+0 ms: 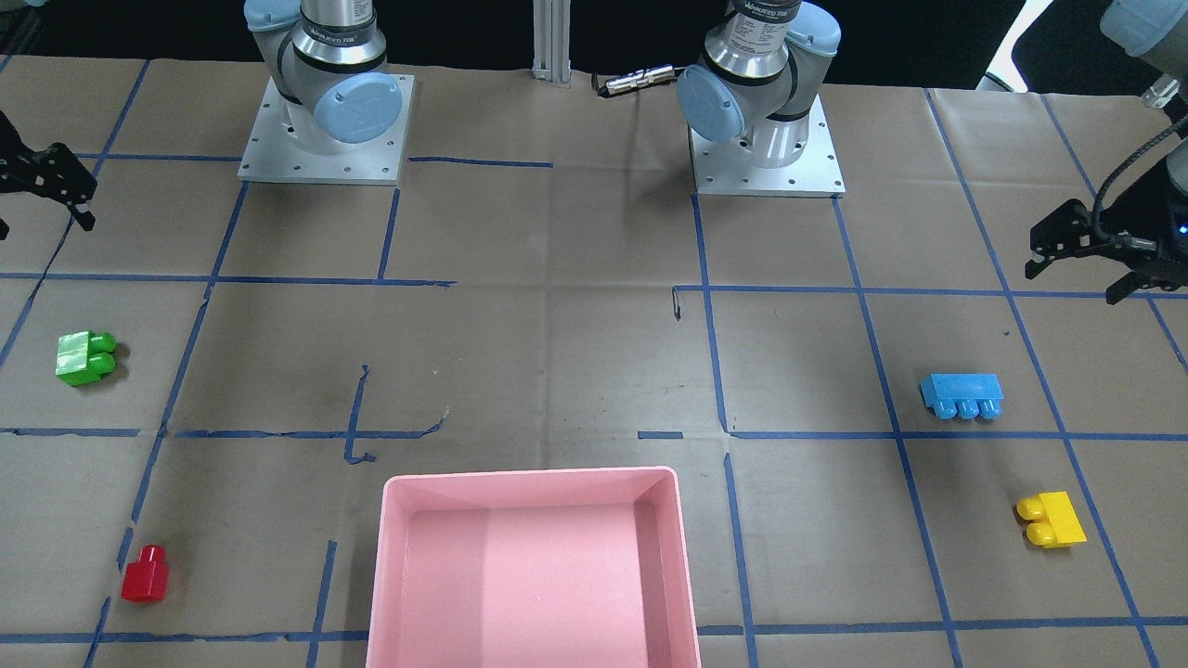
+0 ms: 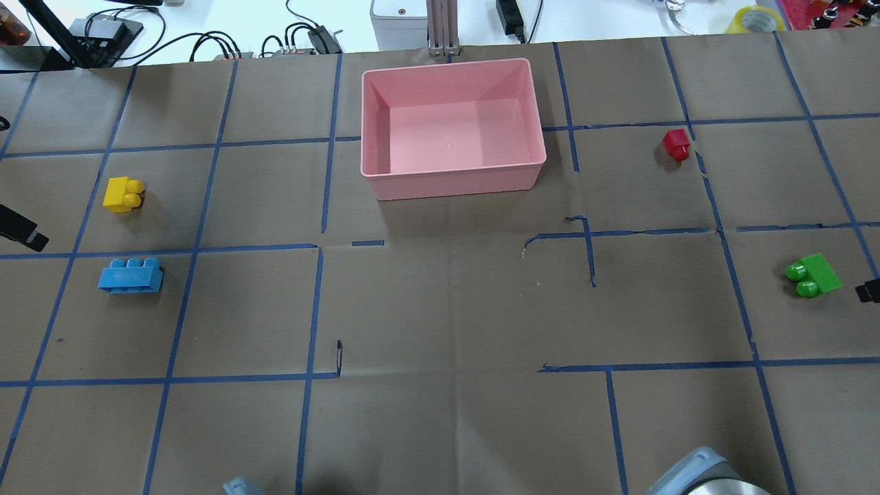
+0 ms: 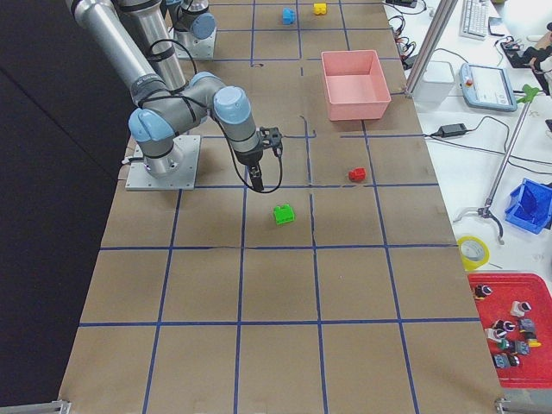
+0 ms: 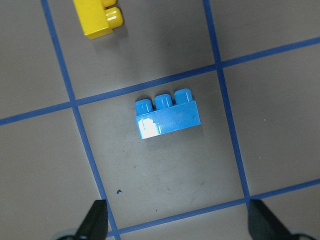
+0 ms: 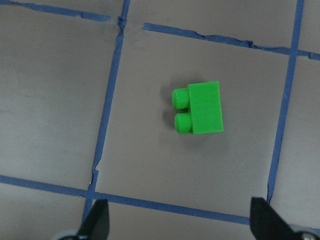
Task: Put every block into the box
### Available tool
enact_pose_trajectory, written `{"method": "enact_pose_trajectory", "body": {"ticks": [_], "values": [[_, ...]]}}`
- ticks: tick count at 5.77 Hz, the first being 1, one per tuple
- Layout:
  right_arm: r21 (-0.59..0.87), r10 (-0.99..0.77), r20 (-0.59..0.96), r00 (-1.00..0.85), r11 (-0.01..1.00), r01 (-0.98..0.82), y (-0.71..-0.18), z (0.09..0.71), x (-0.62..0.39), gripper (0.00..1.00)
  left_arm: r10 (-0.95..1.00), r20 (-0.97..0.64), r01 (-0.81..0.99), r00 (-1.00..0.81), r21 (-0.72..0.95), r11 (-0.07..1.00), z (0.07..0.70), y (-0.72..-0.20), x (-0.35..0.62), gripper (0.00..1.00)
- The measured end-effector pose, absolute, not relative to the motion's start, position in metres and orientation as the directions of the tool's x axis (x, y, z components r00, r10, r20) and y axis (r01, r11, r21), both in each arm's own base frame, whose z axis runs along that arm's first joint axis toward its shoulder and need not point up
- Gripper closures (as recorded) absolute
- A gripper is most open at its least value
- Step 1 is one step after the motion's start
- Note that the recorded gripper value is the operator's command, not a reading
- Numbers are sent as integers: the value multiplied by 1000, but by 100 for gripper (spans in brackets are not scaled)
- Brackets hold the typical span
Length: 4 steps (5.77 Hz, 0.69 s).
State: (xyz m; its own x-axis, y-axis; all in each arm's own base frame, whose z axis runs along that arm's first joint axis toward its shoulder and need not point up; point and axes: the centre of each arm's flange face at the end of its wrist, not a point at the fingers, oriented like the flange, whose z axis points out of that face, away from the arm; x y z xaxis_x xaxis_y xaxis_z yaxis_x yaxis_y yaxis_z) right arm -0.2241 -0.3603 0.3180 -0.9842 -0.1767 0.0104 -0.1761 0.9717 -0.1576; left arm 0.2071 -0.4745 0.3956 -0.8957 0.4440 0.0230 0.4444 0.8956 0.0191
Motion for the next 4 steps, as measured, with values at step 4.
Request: {"method": "enact_pose_trajectory", "body": {"ticks": [4], "values": [[-237,-186,39,-982,953,-189,-403,234,-263,1,958,38,959,-283,-4,283,391,-481,191,2]]}}
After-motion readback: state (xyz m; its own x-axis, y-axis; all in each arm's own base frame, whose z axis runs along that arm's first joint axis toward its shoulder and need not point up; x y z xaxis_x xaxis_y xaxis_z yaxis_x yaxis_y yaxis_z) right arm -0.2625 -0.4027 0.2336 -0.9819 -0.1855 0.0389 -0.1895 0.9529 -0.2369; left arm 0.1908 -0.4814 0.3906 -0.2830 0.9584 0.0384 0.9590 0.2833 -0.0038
